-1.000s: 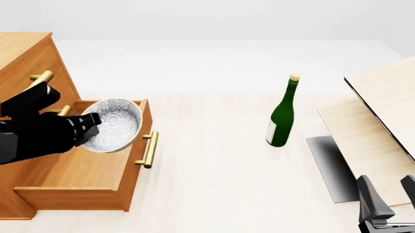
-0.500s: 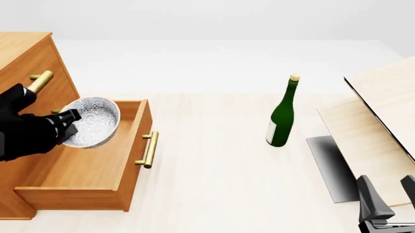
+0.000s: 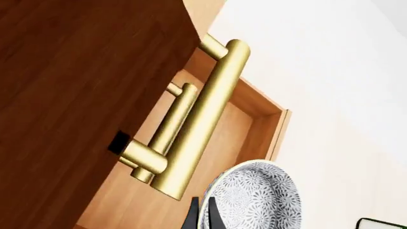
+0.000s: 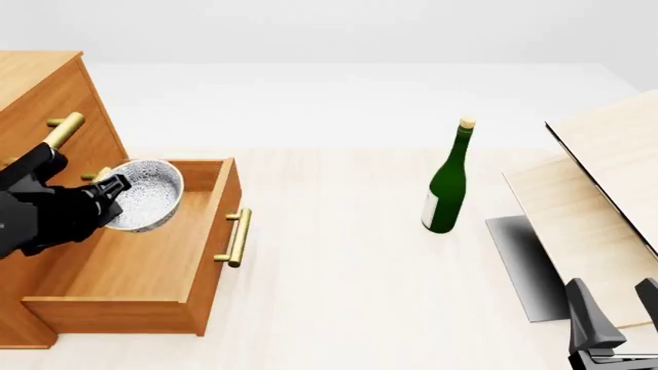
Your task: Put the bowl in the bottom drawer of the cabinet and close it.
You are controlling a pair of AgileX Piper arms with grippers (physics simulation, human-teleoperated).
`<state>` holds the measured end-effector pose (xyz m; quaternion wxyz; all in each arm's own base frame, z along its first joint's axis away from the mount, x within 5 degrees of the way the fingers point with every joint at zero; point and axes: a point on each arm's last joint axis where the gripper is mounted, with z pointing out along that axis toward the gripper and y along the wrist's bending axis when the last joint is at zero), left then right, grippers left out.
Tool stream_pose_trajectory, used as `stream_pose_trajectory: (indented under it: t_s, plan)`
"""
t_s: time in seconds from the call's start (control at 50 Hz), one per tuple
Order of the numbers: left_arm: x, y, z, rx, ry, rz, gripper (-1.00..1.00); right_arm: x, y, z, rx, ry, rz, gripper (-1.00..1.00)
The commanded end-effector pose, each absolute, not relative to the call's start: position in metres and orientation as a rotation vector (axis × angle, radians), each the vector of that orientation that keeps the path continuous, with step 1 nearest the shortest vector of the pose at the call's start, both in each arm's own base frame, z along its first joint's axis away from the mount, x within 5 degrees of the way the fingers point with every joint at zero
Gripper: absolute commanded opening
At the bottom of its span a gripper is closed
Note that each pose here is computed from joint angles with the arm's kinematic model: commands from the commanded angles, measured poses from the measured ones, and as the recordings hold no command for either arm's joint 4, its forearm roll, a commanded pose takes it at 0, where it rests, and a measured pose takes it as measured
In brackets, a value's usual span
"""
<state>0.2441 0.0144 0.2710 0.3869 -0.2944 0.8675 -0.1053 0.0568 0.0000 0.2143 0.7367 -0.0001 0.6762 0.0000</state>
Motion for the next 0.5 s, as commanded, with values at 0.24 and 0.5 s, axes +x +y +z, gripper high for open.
stream_pose_trajectory:
  t_s: [0.24, 0.5]
  plan:
    - [0.262, 0.027, 0.221, -0.843, 2.259, -0.238, -1.0, 0.057, 0.0, 0.214, 0.0, 1.485, 0.0, 1.0]
    - [0.262, 0.03, 0.21, -0.865, 2.271, -0.228, -1.0, 0.057, 0.0, 0.214, 0.0, 1.485, 0.0, 1.0]
